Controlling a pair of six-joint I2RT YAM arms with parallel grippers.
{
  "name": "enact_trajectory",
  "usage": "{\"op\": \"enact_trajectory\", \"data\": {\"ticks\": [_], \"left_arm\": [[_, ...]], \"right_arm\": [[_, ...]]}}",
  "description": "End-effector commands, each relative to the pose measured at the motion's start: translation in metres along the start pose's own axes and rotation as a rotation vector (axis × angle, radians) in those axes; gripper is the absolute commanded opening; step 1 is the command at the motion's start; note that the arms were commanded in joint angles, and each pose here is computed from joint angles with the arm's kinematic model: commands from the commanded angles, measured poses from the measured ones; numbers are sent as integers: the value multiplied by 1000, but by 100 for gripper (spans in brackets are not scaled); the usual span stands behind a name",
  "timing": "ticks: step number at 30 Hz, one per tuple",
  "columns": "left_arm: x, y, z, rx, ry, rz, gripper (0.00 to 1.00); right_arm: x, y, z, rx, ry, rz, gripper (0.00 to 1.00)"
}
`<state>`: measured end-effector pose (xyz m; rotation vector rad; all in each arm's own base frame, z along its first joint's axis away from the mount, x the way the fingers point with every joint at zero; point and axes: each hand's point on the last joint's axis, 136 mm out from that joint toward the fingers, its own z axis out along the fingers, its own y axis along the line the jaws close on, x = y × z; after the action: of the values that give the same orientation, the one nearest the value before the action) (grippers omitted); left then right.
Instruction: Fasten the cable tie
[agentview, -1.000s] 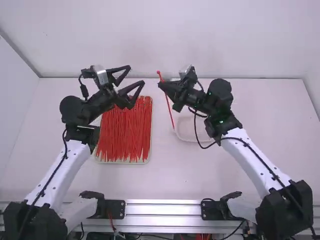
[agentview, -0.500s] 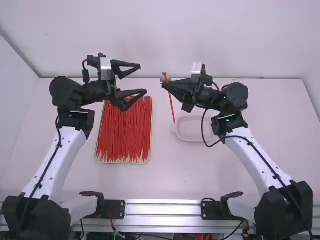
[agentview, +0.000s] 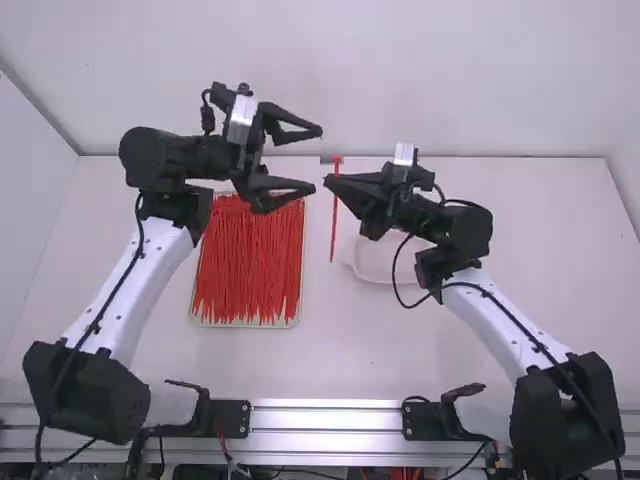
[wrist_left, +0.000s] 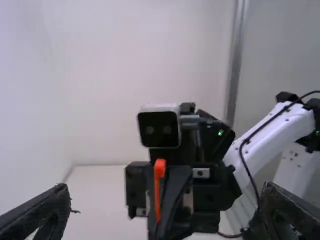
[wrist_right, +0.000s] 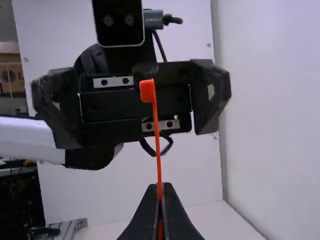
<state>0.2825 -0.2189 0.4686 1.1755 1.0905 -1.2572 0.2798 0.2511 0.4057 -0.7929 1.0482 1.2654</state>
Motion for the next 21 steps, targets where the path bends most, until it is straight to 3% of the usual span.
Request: {"op": "enact_trajectory", "data": {"ticks": [1, 11, 15, 21], "left_arm": [[1, 0, 7, 39, 13, -17, 93], [7, 8, 11, 35, 6, -47, 69], [7, 7, 13, 38, 3, -49, 47], [10, 14, 13, 13, 0, -93, 35]], "right_arm": [[-2, -2, 3, 22, -26, 35, 0], [-1, 0, 5, 14, -23, 65, 0], [5, -4, 5, 27, -3, 92, 0], [9, -3, 6, 24, 8, 101, 0]]}}
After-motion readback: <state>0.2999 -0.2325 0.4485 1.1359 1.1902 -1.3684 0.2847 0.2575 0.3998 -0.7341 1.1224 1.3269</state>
